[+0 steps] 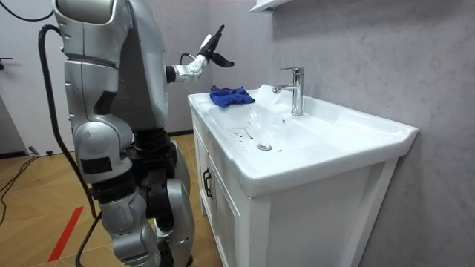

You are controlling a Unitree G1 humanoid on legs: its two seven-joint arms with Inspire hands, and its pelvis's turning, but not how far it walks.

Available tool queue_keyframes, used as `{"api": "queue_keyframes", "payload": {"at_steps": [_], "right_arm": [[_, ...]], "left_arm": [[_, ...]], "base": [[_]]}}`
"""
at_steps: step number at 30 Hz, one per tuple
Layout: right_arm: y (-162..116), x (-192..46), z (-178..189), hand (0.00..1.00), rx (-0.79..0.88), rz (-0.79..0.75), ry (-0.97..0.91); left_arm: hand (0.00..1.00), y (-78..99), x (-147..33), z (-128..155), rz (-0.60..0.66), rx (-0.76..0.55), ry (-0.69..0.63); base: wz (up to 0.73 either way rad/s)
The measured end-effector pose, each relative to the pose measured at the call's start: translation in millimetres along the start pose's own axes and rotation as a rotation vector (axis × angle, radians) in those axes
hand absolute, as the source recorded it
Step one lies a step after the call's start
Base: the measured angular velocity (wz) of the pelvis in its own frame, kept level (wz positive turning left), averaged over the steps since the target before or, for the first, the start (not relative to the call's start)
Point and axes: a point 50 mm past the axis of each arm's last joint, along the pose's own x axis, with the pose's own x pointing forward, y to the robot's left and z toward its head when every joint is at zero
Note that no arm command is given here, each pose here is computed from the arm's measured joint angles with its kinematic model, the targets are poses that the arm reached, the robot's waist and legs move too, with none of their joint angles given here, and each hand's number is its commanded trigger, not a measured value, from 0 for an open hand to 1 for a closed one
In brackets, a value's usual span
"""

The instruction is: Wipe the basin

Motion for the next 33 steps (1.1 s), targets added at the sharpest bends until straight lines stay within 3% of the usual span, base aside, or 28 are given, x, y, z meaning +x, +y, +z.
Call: {"api": "queue_keyframes", "payload": {"at_steps": [6,20,33], "right_arm": [[2,1,1,0.00,-0.004,-0.021,0.006],[11,3,4,0.00,0.006,-0.009,0.016],[13,3,6,0.00,-0.011,0.011,0.016]], "left_arm": [[0.00,-4.7,-2.1,1,-0.039,-0.010,0.004],[0.00,-37.1,-39.9,-20,-0.295,-0.015,0.214],[0.00,-41.5,-52.2,-24,-0.350,-0.007,0.260]], "base": [[-0.04],[-0.01],[0.00]]}}
